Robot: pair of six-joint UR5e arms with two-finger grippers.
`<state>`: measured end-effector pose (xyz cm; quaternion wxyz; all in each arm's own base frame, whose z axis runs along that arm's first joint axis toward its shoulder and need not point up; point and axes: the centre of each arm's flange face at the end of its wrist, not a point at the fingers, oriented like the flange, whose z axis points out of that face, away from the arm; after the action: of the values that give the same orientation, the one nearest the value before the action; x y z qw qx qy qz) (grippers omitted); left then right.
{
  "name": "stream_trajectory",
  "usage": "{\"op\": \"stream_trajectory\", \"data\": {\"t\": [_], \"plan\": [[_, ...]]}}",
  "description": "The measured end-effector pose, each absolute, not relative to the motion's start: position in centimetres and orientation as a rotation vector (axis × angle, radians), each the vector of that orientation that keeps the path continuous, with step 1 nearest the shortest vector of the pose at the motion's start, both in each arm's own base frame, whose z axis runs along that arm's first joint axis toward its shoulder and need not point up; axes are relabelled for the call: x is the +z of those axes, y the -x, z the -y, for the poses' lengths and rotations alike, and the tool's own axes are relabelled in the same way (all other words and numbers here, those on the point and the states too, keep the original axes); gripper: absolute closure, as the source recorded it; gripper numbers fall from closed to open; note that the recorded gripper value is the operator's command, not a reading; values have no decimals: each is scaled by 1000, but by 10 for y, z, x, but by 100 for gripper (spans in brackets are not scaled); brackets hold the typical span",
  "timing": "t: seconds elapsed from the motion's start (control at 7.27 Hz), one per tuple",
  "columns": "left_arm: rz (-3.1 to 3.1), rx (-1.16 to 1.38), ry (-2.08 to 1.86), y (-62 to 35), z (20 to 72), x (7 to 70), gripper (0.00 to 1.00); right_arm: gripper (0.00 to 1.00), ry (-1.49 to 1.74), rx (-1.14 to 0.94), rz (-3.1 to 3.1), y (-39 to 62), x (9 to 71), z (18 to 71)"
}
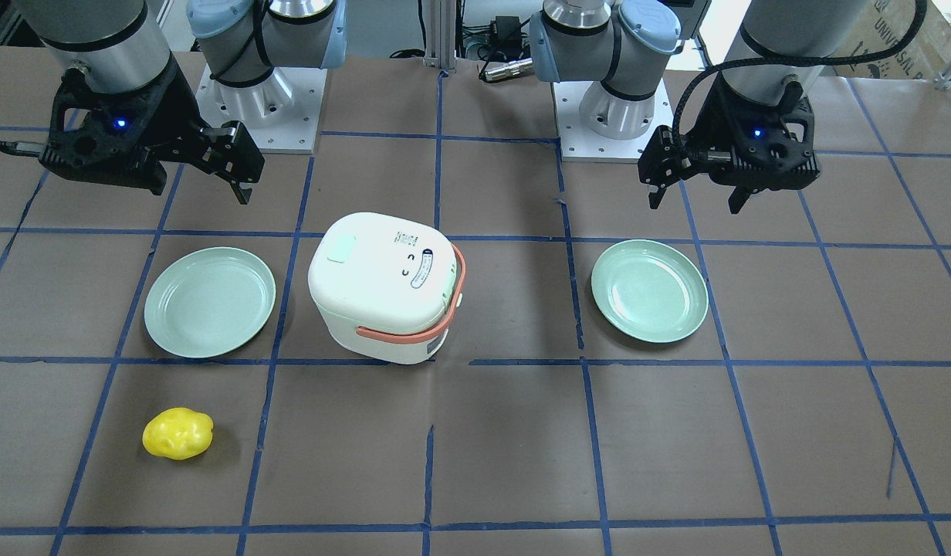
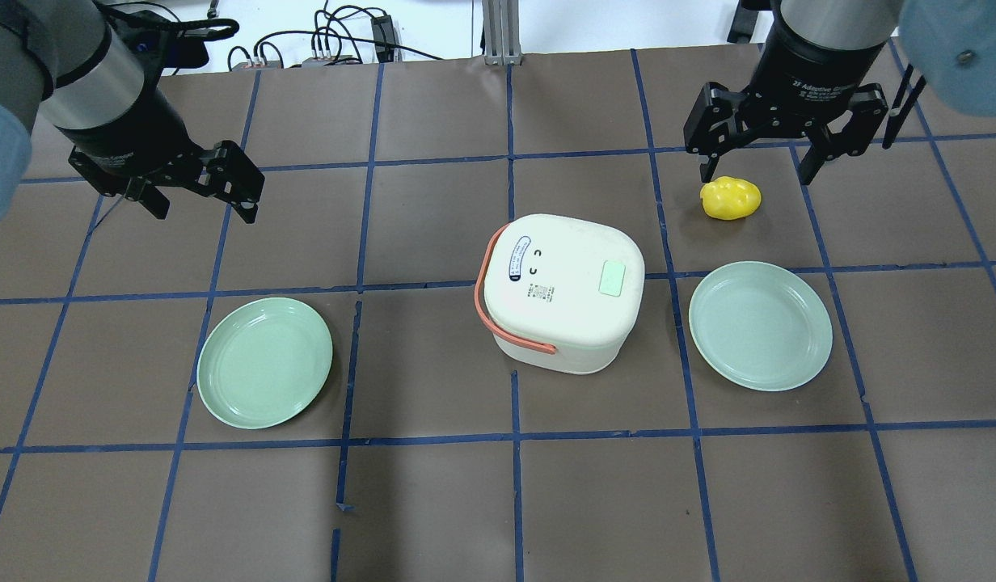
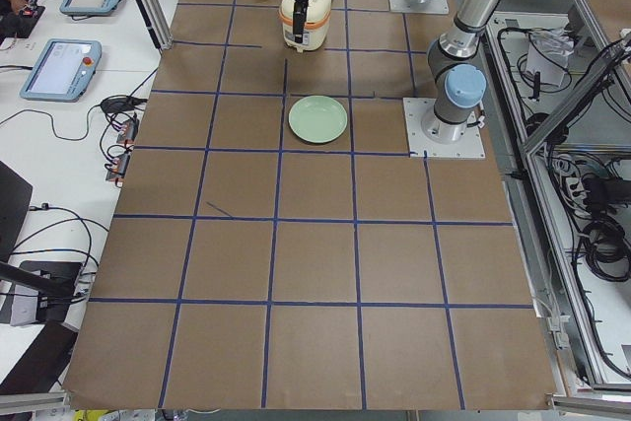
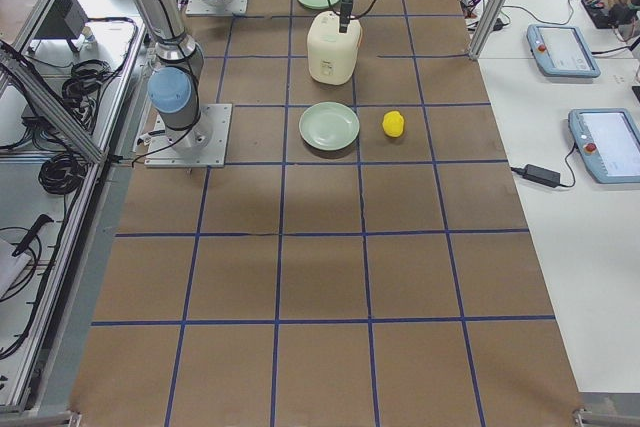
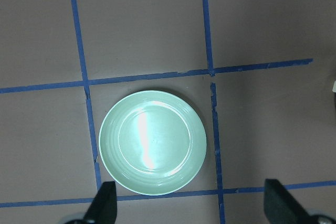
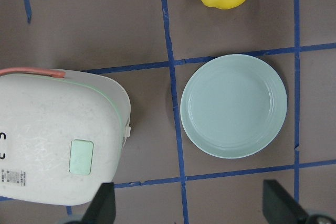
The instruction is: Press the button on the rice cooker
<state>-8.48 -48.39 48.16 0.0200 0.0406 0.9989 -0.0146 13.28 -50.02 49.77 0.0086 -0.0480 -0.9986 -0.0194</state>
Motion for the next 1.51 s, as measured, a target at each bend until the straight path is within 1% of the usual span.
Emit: {"op": "stream_trajectory", "data": {"t": [0.28,0.41,0.55,0.69,0.83,0.96,1.1,1.24,1.51], "plan": [[-3099,-45,-126,85,484,482,0,0,151,-63,3120,-133,498,500],[-3099,-45,-125,85,484,482,0,6,147,-69,3121,-133,498,499],[-3099,-45,-125,85,484,482,0,16,127,-78,3124,-134,497,498],[-3099,-45,-126,85,484,482,0,24,74,-85,3127,-136,497,497],[-3099,-45,-126,85,484,482,0,43,14,-88,3129,-139,496,496],[-3099,-45,-126,85,484,482,0,75,-17,-89,3129,-143,496,495],[-3099,-45,-126,85,484,482,0,86,-24,-92,3141,-146,496,494],[-3099,-45,-126,85,484,482,0,91,-24,-90,3165,-149,498,492],[-3099,-45,-126,85,484,482,0,92,-41,-122,3189,-155,500,474]]}}
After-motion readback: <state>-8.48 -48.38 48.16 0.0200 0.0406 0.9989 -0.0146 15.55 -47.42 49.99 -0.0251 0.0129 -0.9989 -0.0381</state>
